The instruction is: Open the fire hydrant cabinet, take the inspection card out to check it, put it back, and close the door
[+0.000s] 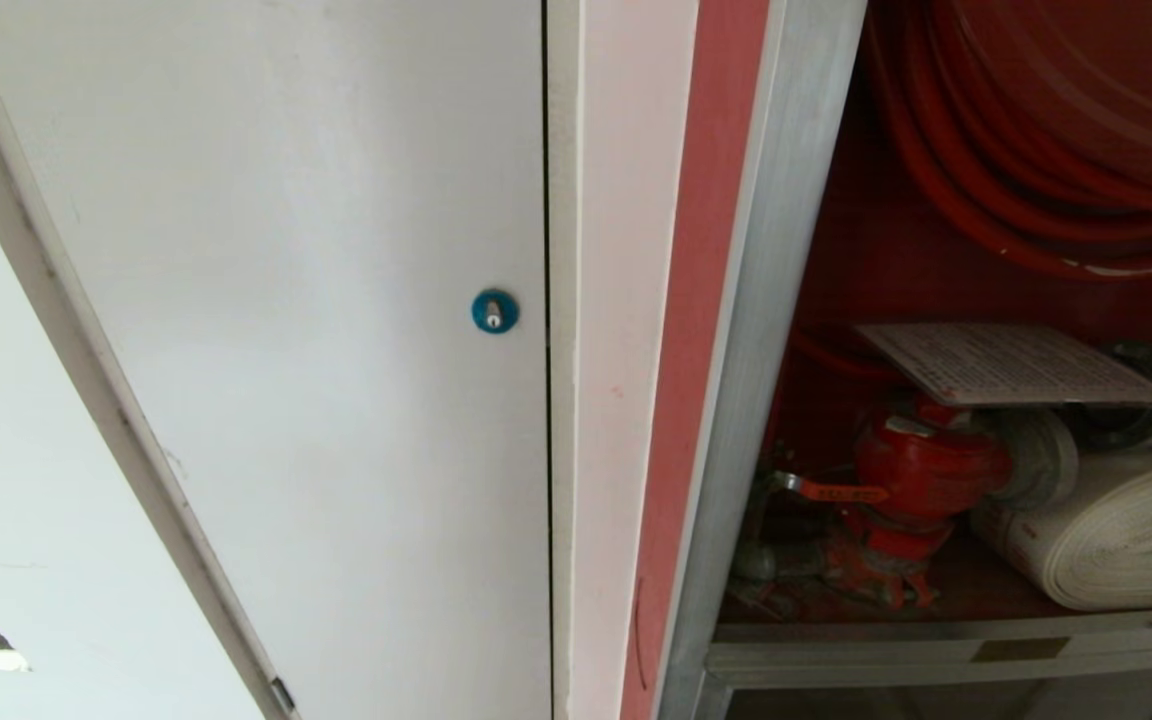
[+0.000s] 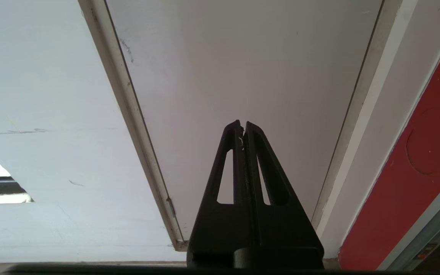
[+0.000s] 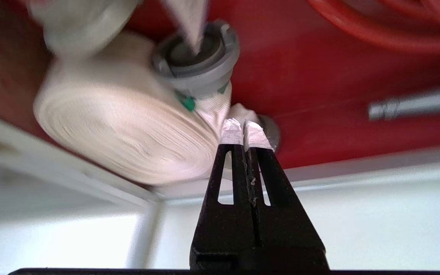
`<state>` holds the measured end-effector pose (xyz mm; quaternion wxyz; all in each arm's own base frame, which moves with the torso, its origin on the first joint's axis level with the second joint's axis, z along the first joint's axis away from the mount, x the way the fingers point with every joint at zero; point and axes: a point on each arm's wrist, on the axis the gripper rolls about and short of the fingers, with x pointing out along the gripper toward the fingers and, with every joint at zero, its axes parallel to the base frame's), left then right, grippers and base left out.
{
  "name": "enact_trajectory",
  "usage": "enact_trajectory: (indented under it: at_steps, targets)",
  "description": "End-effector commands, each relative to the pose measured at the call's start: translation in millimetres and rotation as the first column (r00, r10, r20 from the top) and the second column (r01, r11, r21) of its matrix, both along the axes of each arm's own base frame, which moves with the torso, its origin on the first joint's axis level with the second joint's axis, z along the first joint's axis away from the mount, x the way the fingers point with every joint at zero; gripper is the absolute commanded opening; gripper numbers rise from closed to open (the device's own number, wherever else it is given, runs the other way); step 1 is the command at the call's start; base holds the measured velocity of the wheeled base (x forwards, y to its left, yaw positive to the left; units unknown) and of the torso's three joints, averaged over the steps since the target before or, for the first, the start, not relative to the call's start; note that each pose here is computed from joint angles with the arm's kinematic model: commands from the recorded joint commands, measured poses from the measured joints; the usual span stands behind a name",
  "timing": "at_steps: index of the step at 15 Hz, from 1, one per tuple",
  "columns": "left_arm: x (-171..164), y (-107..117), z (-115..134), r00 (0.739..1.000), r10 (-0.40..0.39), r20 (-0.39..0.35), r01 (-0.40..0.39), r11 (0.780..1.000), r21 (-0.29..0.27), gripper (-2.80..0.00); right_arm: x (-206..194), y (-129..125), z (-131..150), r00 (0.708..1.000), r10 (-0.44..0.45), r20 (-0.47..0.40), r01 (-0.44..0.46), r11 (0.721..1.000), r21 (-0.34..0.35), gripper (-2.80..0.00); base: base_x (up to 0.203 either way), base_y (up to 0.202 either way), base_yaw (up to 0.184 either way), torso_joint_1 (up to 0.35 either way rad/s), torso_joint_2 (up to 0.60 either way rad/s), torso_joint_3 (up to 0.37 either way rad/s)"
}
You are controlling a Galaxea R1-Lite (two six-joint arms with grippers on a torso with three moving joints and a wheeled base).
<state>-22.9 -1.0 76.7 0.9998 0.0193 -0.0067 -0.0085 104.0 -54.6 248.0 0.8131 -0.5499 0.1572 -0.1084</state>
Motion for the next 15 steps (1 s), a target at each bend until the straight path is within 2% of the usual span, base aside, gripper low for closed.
enact_trajectory:
  at_steps: [1,5,8,10,13,14,15]
  targets:
    - [0.5,0.0,-1.7,1.0,0.0,-0.006,0.0,1.0,0.0,-2.8,4.8,-2.9,-4.8,0.999,0.009,-0.048,-0.012,0.999,-0.051,-2.8,0.0,0.0,0.0,0.0,0.0,0.0]
    - [0.5,0.0,-1.6,1.0,0.0,-0.006,0.0,1.0,0.0,-2.8,15.2,-6.6,-10.1,0.993,0.049,-0.112,-0.06,0.993,-0.099,-2.8,0.0,0.0,0.0,0.0,0.0,0.0]
    - [0.4,0.0,-1.7,1.0,0.0,-0.005,0.0,1.0,0.0,-2.8,21.1,-6.4,-13.3,0.976,0.181,-0.119,-0.19,0.979,-0.073,-2.8,0.0,0.0,0.0,0.0,0.0,0.0]
    - [0.5,0.0,-1.6,1.0,0.0,-0.006,0.0,1.0,0.0,-2.8,25.1,-7.3,-13.7,0.961,0.24,-0.134,-0.254,0.962,-0.097,-2.8,0.0,0.0,0.0,0.0,0.0,0.0]
    - [0.6,0.0,-1.6,1.0,0.0,-0.007,0.0,1.0,0.0,-2.8,26.1,-8.9,-12.6,0.958,0.244,-0.148,-0.264,0.954,-0.139,-2.8,0.0,0.0,0.0,0.0,0.0,0.0]
    - [0.6,0.0,-1.6,1.0,0.0,-0.007,0.0,1.0,0.0,-2.8,25.2,-11.0,-11.9,0.959,0.231,-0.165,-0.26,0.947,-0.186,-2.8,0.0,0.0,0.0,0.0,0.0,0.0]
    - [0.5,0.0,-1.6,1.0,0.0,-0.007,0.0,1.0,0.0,-2.8,24.3,-13.2,-12.3,0.958,0.219,-0.185,-0.259,0.938,-0.23,0.0,0.0,0.0,0.0,0.0,0.0,0.0]
